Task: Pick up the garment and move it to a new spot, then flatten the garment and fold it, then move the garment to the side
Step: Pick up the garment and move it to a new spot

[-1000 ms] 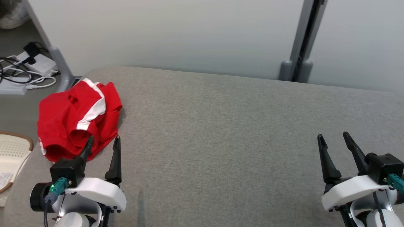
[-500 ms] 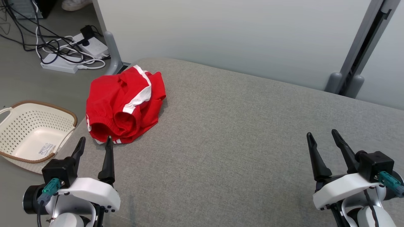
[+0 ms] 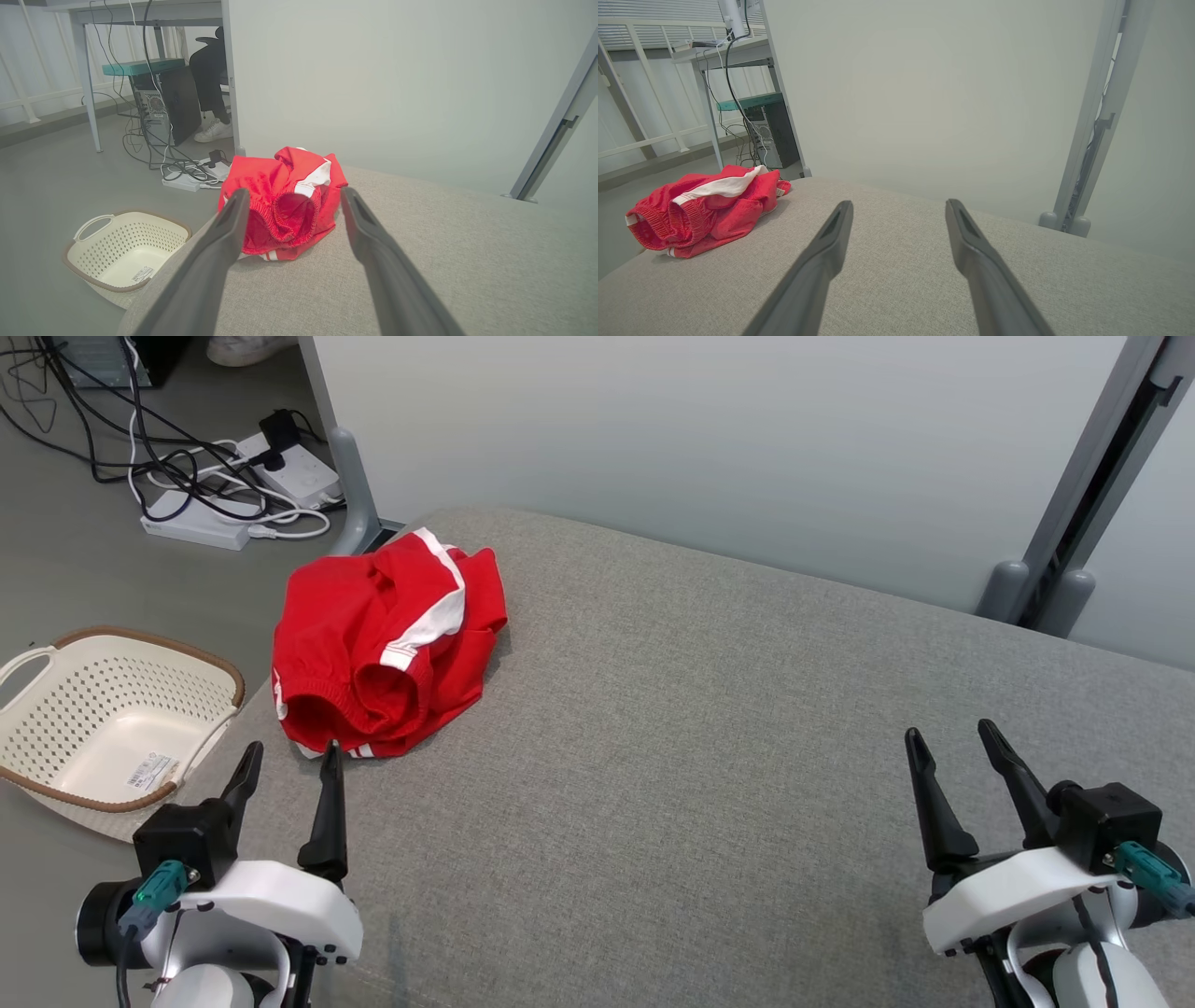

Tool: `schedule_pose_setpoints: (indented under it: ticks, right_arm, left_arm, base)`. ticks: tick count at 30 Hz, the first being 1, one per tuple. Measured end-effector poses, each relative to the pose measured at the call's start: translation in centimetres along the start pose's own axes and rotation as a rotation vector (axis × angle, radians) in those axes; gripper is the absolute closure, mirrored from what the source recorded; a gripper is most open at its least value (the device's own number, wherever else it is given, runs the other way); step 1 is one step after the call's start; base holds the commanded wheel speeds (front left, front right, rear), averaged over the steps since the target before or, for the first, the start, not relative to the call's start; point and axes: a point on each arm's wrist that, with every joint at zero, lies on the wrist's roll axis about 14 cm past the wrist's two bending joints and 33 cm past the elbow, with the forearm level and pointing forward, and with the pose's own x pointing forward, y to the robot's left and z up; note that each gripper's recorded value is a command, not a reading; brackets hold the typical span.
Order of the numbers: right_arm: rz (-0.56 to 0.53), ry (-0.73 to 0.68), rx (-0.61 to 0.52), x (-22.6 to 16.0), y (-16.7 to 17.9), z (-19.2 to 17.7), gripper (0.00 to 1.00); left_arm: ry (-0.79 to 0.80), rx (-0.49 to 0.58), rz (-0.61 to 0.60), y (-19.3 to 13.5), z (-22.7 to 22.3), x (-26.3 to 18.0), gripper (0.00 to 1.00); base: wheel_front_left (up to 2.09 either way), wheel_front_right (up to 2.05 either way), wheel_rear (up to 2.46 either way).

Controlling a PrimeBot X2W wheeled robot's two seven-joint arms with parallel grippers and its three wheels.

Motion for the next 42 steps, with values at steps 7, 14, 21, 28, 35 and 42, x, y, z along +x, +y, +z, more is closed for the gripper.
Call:
schedule_pose_setpoints:
  ticks: [7, 14, 21, 28, 35, 42]
  right_arm:
    - [-0.005, -0.005, 0.001, 0.0, -0.2, 0.2, 0.0]
    - [-0.028, 0.001, -0.002, -0.2, -1.3, 0.1, 0.0]
    - [-0.081, 0.025, -0.014, 0.3, -3.8, -0.8, 0.0]
    - [-0.125, 0.062, -0.007, 0.7, -6.4, -2.5, 0.0]
    - [-0.17, 0.117, 0.004, 0.6, -8.9, -4.9, 0.0]
    - [-0.196, 0.146, 0.002, 0.3, -10.4, -6.1, 0.0]
  left_arm:
    - [-0.01, 0.0, -0.037, -1.3, 0.8, 1.1, 0.0]
    - [0.198, -0.047, -0.127, -4.0, -3.3, 3.2, 0.0]
    - [0.349, -0.084, -0.132, -5.4, -7.5, 6.6, 0.0]
    - [0.38, -0.096, -0.083, -4.9, -9.8, 10.5, 0.0]
    - [0.421, -0.093, -0.025, -4.2, -12.5, 14.0, 0.0]
    - [0.438, -0.072, 0.002, -3.4, -14.2, 15.7, 1.0]
  base:
    - [0.0, 0.0, 0.0]
    - [0.0, 0.0, 0.0]
    - [0.0, 0.0, 0.0]
    - [0.0, 0.0, 0.0]
    - [0.0, 0.0, 0.0]
    - [0.0, 0.0, 0.0]
